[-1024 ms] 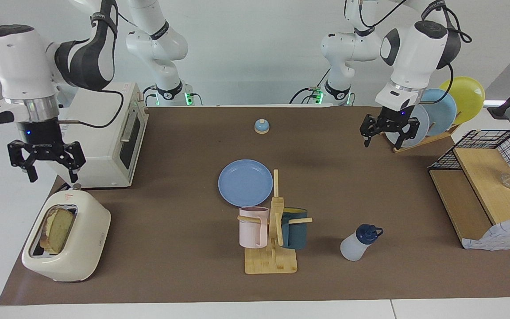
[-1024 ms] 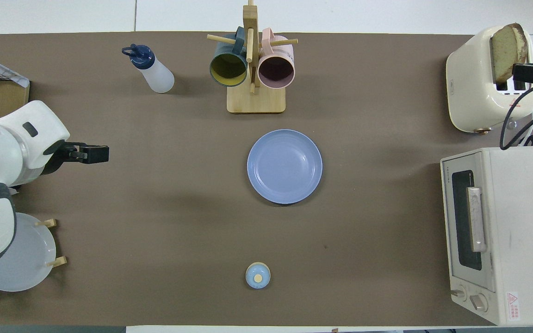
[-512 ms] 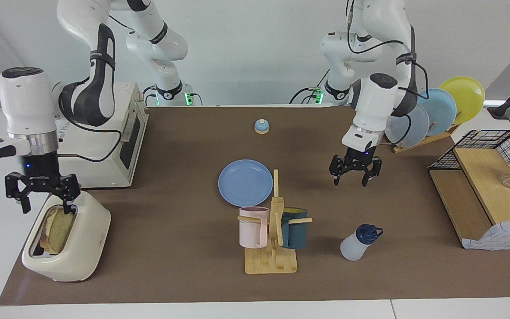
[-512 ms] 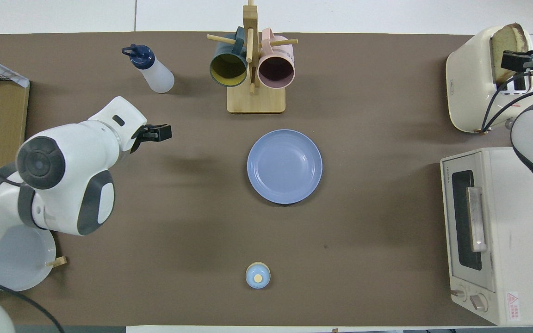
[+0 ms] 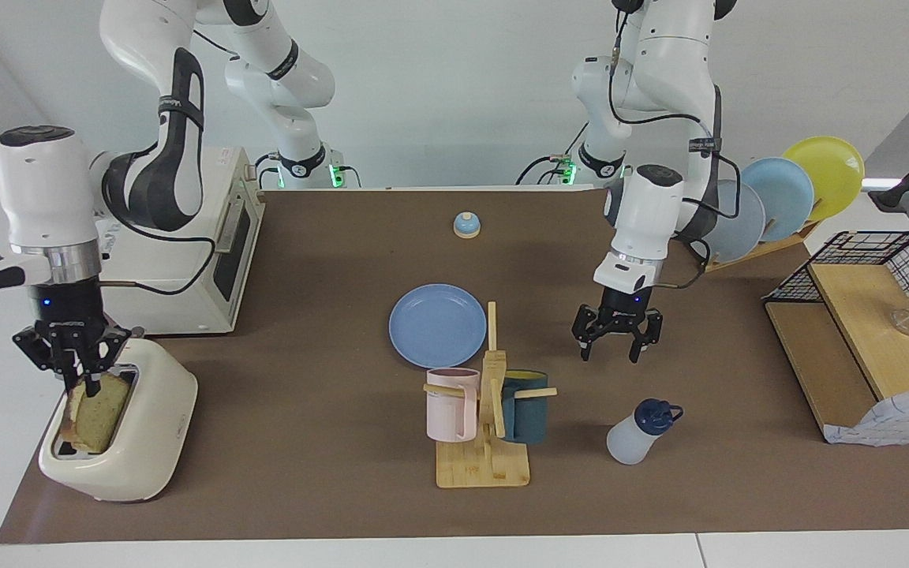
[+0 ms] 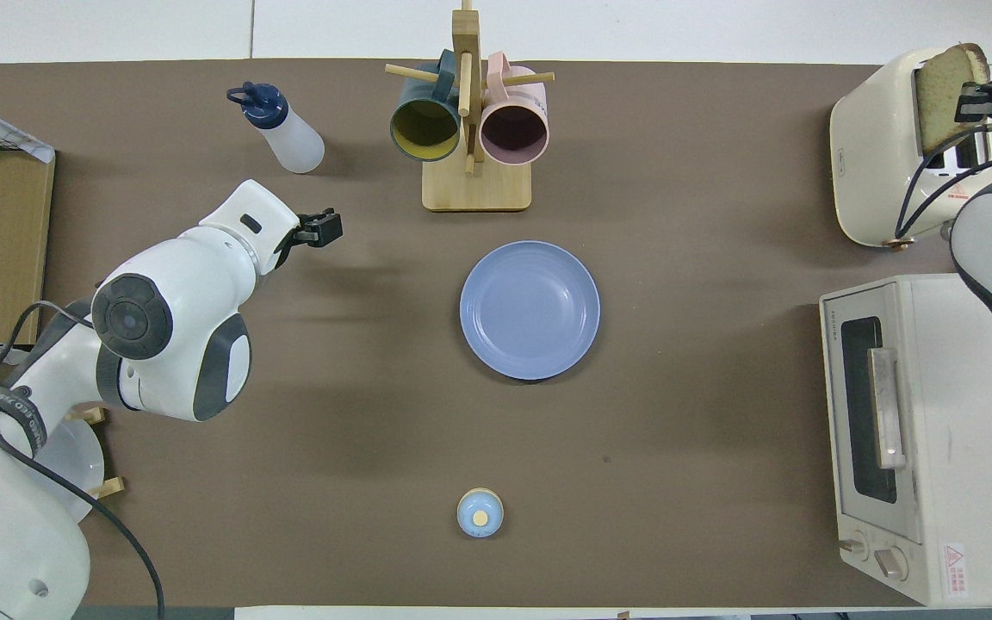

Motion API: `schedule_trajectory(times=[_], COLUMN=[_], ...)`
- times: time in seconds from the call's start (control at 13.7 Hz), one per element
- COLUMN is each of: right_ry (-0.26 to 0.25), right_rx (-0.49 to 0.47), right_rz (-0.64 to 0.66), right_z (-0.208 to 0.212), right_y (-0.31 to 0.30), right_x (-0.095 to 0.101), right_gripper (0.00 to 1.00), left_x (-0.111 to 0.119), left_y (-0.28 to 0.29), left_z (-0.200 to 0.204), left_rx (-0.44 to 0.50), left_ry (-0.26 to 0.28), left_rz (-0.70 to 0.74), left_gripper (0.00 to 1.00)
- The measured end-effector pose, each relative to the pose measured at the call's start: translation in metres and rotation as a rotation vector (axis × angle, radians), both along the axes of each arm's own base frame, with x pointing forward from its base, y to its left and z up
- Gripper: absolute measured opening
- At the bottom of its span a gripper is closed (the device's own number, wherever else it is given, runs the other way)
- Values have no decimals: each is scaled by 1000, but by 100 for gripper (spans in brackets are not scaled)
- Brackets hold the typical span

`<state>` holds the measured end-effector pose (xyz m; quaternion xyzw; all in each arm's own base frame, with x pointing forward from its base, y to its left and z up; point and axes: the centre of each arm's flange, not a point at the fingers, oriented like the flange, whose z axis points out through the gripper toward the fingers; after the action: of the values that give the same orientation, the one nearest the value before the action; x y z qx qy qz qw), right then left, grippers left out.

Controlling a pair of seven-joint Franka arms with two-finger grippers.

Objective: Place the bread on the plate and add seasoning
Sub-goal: 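Reach the left gripper toward the seasoning bottle while the right gripper reaches the toaster, then pull the bread slice from the toaster with the right gripper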

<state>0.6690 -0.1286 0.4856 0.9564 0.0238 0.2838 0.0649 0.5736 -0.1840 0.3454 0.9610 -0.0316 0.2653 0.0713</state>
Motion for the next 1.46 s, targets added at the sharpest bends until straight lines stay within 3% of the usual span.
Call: schedule_trajectory(times=[0.07, 0.29, 0.44, 0.66, 0.8, 1.02, 1.24, 1.46], right_ry=[31, 233, 289, 291, 312, 346, 350, 349], right_rx=[20, 59, 64, 58, 53, 122, 267, 336], right_rz=[-4, 34, 77, 193, 271, 264, 195, 186], right_z=[4, 39, 76, 126, 150, 166, 147, 82], right_y=[1, 5, 17, 87, 147, 218, 317, 379], right_x=[1, -2, -5, -11, -27, -50, -70, -98], right_gripper=[9, 9, 9, 7, 7, 7, 7, 7], left_x=[2, 15, 30, 49, 56, 71, 83, 91], left_y=[0, 8, 11, 0, -2, 6, 2, -2], left_z=[-6, -31, -35, -33, -33, -32, -33, -33], left_rx=[-2, 22, 48, 48, 44, 54, 54, 52], left_ry=[-10, -51, -77, -109, -120, -139, -155, -161], left_rz=[1, 17, 45, 72, 82, 104, 112, 117], left_gripper=[100, 100, 100, 100, 100, 100, 100, 100])
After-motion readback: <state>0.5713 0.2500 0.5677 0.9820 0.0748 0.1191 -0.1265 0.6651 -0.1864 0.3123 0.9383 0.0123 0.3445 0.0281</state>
